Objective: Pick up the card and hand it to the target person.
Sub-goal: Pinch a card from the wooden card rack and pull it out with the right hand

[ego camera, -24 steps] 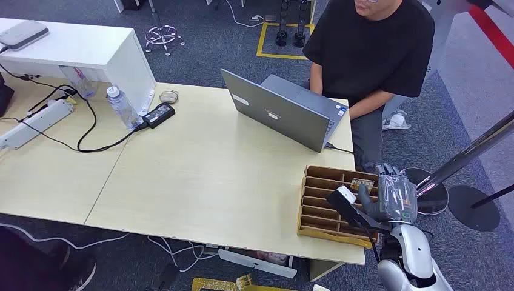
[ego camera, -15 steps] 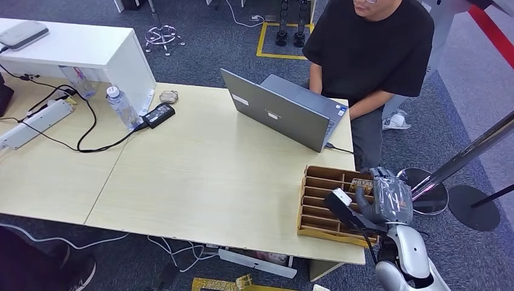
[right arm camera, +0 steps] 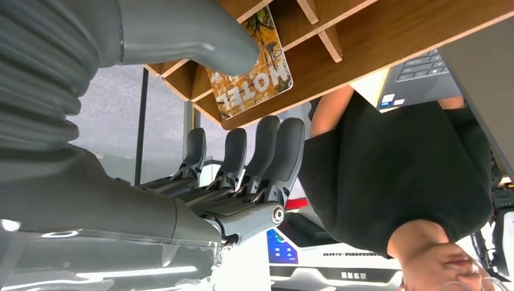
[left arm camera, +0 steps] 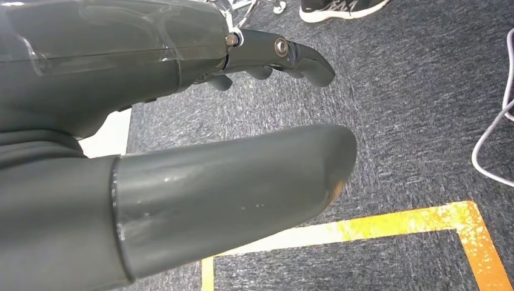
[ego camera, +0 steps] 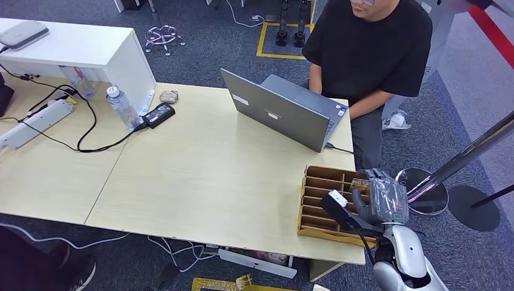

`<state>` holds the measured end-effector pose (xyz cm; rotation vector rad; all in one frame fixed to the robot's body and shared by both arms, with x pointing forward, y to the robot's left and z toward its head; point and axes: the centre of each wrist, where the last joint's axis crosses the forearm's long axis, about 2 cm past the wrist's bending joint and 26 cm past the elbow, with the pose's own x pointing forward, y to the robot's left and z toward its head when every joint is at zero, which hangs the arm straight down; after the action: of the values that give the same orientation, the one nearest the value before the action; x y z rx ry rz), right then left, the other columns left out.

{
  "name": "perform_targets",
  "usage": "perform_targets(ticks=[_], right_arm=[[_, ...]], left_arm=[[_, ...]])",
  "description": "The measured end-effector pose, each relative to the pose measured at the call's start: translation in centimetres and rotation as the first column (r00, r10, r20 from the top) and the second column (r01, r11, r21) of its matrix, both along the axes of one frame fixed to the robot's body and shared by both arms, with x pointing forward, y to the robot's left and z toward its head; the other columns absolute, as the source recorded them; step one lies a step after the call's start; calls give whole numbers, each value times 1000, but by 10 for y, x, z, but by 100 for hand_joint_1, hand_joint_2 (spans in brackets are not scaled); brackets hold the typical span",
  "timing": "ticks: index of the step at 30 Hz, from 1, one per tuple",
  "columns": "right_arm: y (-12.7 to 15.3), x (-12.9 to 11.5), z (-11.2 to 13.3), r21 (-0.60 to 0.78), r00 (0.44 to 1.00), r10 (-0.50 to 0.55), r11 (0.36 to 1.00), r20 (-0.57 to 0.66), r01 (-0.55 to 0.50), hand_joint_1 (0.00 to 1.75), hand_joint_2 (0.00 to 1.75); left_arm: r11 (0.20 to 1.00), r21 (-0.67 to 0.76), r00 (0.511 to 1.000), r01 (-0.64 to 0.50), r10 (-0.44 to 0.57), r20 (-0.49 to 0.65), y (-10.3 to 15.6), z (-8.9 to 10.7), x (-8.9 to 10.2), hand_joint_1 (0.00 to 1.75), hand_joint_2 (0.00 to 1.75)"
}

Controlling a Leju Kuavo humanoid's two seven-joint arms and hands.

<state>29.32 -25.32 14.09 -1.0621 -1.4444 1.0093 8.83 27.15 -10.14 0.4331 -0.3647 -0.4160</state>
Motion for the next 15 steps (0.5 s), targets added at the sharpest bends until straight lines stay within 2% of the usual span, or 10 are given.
perform_targets(ticks=[15], right_arm=[[1,2,0,-11,1000,0,1000,-15,0,86,175]], left_arm=[[1000,1,1000,-12,12,-2,0,0,0,0,0]])
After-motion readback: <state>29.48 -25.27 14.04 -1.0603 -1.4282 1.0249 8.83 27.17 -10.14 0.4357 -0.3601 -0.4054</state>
